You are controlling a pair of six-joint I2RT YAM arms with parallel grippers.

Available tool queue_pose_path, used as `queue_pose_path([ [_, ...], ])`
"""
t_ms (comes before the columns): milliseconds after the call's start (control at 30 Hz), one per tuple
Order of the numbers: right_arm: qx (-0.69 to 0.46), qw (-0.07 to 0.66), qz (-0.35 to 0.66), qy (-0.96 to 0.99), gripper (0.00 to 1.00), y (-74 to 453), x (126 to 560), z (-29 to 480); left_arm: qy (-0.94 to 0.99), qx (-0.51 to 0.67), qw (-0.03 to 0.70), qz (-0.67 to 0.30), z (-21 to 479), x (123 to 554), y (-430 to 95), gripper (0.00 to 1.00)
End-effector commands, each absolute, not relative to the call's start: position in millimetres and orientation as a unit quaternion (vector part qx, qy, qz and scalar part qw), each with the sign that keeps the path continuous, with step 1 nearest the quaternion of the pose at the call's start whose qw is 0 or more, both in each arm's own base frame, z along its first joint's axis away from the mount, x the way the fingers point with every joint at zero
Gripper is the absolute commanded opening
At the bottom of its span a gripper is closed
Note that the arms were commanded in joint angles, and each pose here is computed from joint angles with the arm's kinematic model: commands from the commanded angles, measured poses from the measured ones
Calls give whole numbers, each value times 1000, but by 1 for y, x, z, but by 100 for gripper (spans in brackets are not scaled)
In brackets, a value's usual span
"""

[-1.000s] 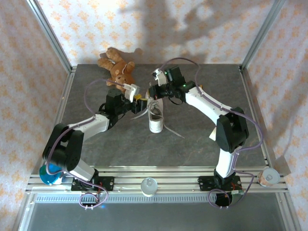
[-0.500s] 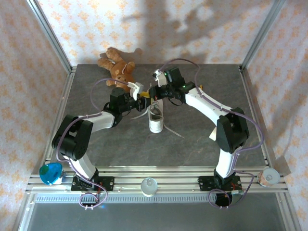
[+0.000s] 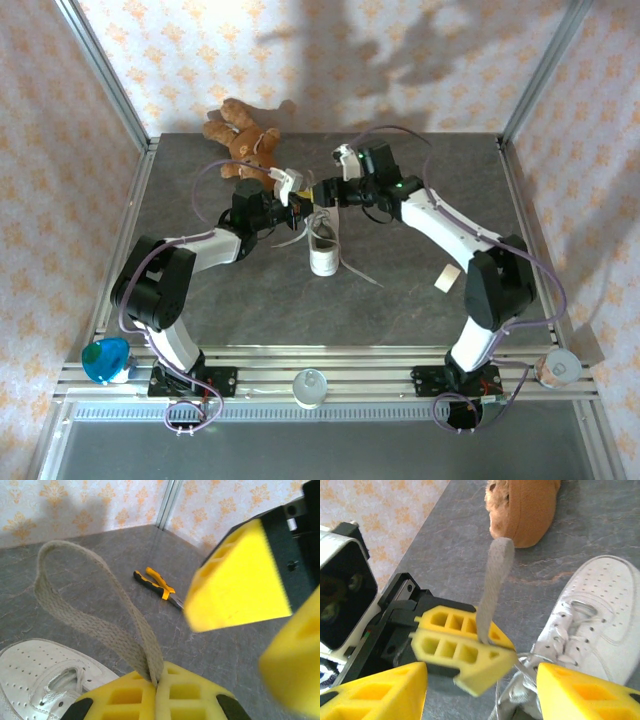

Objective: Tie the shoes

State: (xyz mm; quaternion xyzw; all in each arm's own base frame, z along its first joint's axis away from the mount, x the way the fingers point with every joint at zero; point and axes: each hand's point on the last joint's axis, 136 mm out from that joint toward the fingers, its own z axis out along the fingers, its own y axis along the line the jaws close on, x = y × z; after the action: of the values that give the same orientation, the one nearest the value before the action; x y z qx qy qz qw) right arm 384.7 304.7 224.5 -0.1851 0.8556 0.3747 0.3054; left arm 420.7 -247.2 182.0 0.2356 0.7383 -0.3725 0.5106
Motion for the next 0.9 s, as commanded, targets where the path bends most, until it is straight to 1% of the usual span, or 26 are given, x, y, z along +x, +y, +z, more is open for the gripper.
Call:
queue_pose_path([
  [0, -179, 321, 363, 856, 57, 287, 369, 239, 740, 223, 518, -367, 193, 432, -246, 0],
  [133, -203, 291, 326, 876, 50, 283, 343, 204, 743, 217, 512, -374, 195, 435, -247, 0],
  [233, -234, 254, 301, 889, 48, 290, 327, 180, 742, 215, 508, -381, 197, 436, -249, 0],
  [300, -252, 242, 291, 891, 48, 294, 323, 172, 742, 214, 506, -384, 197, 437, -250, 0],
  [600, -300, 219, 256, 893, 49, 299, 325, 147, 743, 215, 499, -389, 197, 435, -252, 0],
  [867, -339, 204, 228, 890, 51, 299, 330, 128, 744, 216, 497, -391, 198, 435, -252, 0],
])
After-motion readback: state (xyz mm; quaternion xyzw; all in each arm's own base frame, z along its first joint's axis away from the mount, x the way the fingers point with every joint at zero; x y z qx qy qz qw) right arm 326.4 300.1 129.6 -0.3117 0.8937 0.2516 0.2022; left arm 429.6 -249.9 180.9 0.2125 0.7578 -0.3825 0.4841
